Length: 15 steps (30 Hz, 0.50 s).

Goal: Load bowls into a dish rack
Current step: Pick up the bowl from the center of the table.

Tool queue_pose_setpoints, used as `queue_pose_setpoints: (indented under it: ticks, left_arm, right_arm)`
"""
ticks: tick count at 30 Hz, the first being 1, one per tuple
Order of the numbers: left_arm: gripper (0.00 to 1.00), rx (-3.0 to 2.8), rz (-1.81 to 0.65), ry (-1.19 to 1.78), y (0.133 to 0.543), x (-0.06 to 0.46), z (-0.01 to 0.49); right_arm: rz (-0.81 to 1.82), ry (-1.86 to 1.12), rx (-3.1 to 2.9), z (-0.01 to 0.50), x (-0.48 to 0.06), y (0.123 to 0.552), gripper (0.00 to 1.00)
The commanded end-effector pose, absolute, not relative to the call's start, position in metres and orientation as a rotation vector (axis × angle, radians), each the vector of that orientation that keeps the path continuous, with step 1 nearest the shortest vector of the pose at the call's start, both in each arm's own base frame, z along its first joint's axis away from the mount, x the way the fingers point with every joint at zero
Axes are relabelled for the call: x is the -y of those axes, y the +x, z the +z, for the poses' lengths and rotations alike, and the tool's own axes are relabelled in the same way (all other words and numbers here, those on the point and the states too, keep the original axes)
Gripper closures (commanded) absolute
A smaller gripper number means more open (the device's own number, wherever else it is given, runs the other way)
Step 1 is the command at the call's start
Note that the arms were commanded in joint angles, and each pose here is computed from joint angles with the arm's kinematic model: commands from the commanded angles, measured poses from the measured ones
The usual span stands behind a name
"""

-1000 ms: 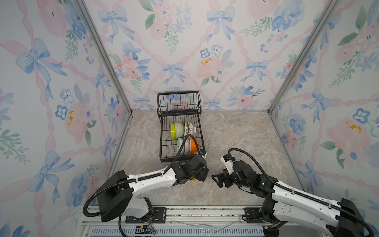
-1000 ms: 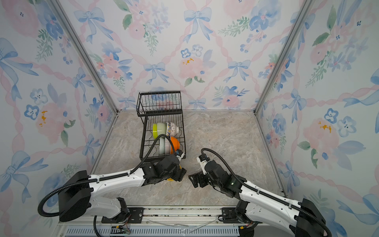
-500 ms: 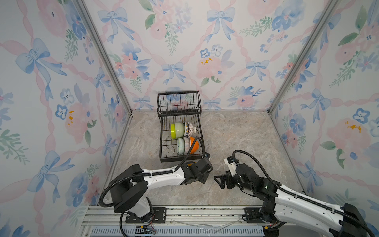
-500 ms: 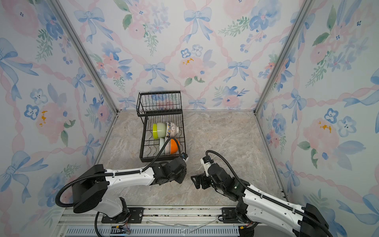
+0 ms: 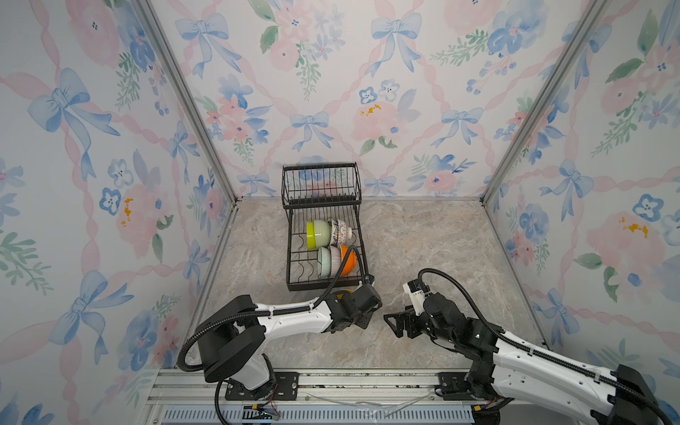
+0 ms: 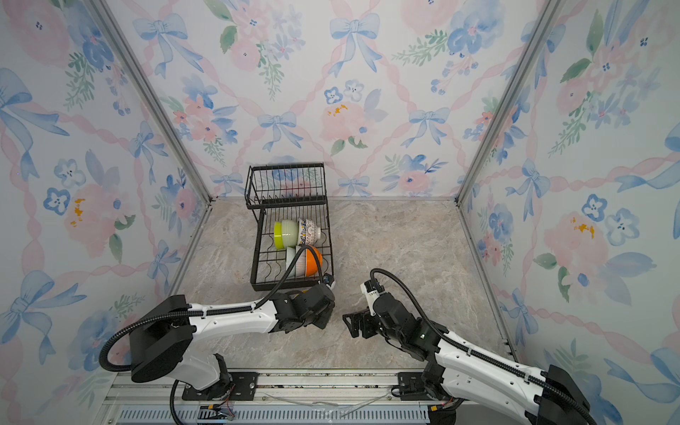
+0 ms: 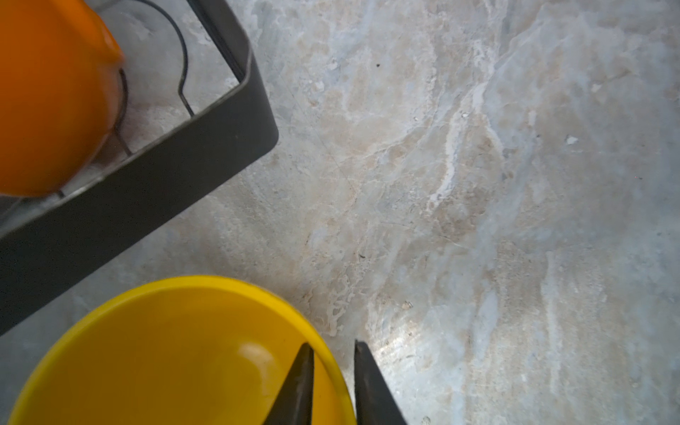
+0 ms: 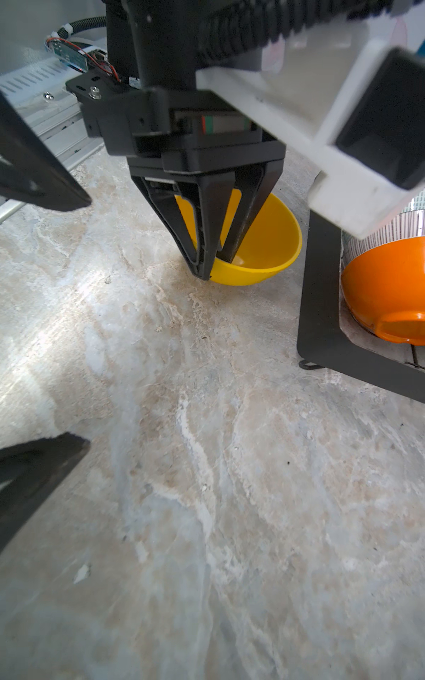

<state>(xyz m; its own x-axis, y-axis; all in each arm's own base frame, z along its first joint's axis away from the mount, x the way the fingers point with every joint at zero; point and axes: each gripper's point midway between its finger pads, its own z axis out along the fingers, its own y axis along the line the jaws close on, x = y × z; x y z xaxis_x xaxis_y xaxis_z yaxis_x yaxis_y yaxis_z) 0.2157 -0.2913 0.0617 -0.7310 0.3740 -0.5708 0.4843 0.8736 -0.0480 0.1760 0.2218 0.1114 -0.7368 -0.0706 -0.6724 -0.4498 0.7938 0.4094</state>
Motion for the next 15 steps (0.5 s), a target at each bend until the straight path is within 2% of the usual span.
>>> queue_pose_setpoints:
  ticks: [1,8,13,15]
  left_arm:
    - [0.80,-2.488,-0.219,0.609,0.212,0.282,0.058]
    - [0.87,-2.482,-0.224,0.599,0.211,0.281,0.063]
    - [1.00,-2.465,-0.256,0.575,0.210,0.279,0.073]
    - [1.00,-2.455,-0.270,0.568,0.209,0.278,0.078]
  right_arm:
    - [0.734,-0.349,-2.316,0.108,-0.219,0.180,0.04]
    - [0.737,-0.350,-2.317,0.109,-0.220,0.181,0.04]
    - [0.740,-0.354,-2.314,0.110,-0.222,0.182,0.04]
    - [0.742,-0.357,-2.308,0.112,-0.224,0.183,0.04]
